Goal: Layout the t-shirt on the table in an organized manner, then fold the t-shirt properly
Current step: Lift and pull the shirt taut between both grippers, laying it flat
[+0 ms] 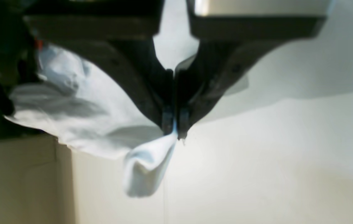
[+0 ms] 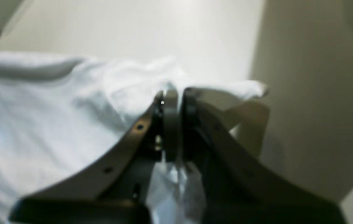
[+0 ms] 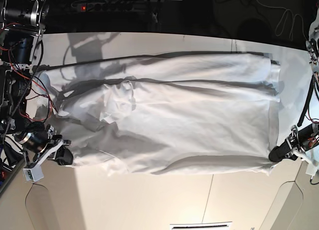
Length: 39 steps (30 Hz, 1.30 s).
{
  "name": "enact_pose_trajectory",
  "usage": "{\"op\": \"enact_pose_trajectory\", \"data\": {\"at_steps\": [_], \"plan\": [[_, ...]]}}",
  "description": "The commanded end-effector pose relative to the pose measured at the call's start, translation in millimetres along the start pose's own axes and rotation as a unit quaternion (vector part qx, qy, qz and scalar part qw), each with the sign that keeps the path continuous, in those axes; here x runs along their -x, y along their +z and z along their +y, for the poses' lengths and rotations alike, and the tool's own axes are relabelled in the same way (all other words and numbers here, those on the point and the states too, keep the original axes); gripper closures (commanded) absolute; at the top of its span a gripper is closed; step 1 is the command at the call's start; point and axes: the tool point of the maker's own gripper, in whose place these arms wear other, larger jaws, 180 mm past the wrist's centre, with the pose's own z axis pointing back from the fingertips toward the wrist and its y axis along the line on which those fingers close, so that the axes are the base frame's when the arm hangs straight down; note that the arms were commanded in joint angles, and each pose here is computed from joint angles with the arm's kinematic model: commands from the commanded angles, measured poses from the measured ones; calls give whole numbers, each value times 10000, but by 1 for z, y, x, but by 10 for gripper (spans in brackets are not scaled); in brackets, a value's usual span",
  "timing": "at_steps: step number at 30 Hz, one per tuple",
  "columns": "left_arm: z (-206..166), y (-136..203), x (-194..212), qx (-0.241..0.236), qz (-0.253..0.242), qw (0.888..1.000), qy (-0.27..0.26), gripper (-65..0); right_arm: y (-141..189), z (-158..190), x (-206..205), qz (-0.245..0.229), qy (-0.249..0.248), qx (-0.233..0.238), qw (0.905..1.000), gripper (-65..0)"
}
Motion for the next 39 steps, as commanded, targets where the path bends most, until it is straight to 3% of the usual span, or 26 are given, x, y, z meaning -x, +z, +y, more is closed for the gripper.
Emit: {"op": "enact_pose_trajectory", "data": {"at_steps": [1, 4, 11, 15, 21, 29, 34, 39], "plan": [[-1, 20, -32, 75, -421, 9991, -81, 0, 10, -2, -30, -430, 77, -22, 9990, 0], [12, 43, -30, 53, -400, 9991, 107, 0, 24, -7, -29, -499, 89, -9, 9987, 0], [15, 68, 19, 457, 481, 9957, 639, 0, 48, -31, 9, -150, -156, 225, 9995, 0], [21, 73, 48, 389, 991, 9918, 707, 0, 59, -40, 31, -72, -423, 308, 9986, 0], [32, 81, 76, 254, 1328, 9877, 779, 0, 77, -53, 59, 63, -826, 445, 9956, 0], [32, 97, 117, 147, 1912, 9804, 443, 0, 91, -55, 89, 455, -1129, 457, 9915, 0], [37, 102, 136, 88, 2055, 9774, 489, 0, 97, -57, 119, 875, -1145, 592, 9878, 0], [37, 93, 129, 108, 1623, 9851, 562, 0, 100, -62, 128, 975, -1065, 759, 9866, 0]]}}
